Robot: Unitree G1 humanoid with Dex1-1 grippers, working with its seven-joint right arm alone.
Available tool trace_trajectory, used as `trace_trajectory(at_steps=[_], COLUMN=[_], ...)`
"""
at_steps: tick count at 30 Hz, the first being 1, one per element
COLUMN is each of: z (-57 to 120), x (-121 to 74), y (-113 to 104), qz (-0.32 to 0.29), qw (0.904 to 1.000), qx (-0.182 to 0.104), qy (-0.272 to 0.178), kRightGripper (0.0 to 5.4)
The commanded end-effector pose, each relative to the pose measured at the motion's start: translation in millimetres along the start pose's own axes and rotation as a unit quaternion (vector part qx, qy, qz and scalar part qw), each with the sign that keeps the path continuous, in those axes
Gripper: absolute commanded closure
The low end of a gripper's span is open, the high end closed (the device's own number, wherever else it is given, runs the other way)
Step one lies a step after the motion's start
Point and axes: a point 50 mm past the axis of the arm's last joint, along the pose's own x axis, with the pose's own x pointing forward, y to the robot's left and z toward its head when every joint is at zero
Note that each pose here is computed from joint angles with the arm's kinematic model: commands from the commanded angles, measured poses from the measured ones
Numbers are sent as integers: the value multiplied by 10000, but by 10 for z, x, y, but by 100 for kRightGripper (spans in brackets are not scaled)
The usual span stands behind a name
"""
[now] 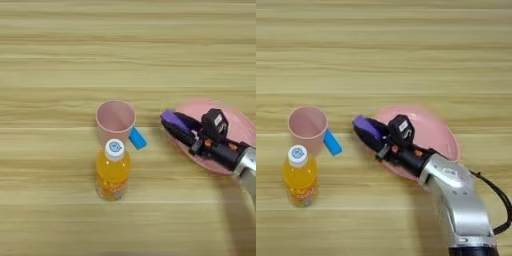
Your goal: Move the objects on the table
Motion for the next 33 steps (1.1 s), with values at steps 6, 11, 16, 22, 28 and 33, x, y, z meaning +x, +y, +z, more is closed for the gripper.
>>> trace_trajectory(at_steps=[6,11,16,22,28,33], z=[58,-108,-208,-322,-368,-370], x=[-45,-73,-116,-133,-132,-130], y=[161,240,316,338,349,352], qz=[868,1153,1427,1513,1569,1587], qw=[9943,9887,9827,9791,9776,9773], qx=[-601,-697,-712,-653,-602,-603], qy=[161,651,944,1189,1267,1271], kRightGripper=[399,399,399,399,399,399])
